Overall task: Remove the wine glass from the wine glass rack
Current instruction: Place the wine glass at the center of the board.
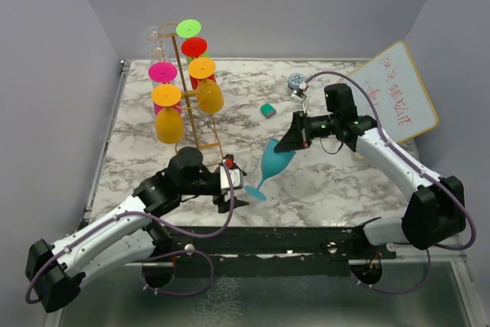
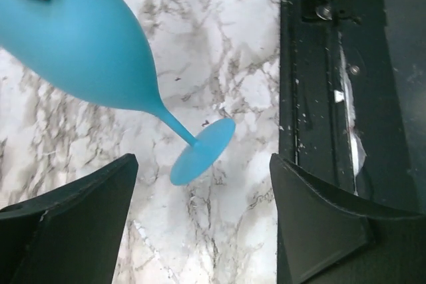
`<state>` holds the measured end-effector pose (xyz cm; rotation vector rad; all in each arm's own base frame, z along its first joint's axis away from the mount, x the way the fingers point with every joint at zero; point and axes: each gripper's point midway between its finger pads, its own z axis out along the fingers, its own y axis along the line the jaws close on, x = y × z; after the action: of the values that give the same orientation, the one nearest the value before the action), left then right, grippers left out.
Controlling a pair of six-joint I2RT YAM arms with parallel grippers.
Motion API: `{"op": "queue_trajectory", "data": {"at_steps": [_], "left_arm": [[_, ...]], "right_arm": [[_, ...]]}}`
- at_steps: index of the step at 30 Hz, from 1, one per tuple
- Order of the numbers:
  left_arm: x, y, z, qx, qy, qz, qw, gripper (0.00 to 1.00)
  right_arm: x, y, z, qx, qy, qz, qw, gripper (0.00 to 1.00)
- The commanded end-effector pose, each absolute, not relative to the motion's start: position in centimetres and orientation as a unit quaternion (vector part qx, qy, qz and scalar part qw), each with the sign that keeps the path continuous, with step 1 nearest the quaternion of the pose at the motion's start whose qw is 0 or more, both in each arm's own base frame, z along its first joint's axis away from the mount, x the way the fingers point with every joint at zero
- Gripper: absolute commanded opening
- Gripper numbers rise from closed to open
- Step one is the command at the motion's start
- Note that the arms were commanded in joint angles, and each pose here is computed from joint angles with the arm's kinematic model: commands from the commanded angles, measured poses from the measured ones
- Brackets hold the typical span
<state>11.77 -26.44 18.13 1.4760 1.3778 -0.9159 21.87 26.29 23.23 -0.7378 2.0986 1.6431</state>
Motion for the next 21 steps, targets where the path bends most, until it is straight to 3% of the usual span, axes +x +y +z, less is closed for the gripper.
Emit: {"op": "queue_trajectory", "data": {"at_steps": [1,6,10,13,21], "left_arm": [[14.6,-26.2,20.9,0.522,0.599,-0.342,0.501,0.87],[17.0,-25.7,21.4,0.429,0.682,-0.325,0.495,0.98],[18.0,-26.1,20.9,0.368,0.734,-0.331,0.464,0.99],[19.3,-26.3,20.6,0.292,0.790,-0.324,0.431,0.99],[15.8,-29.5,21.7,0.308,0.751,-0.448,0.373,0.99]], "right_arm": [[25.9,24.3,20.6,-0.208,0.840,0.443,0.233,0.01],[30.5,20.4,21.1,-0.152,0.882,0.296,0.334,0.00],[33.9,15.5,22.3,-0.084,0.896,0.152,0.409,0.00],[34.8,15.0,23.3,-0.068,0.891,0.139,0.428,0.01],[38.0,14.0,22.9,-0.050,0.894,0.085,0.438,0.00]]}}
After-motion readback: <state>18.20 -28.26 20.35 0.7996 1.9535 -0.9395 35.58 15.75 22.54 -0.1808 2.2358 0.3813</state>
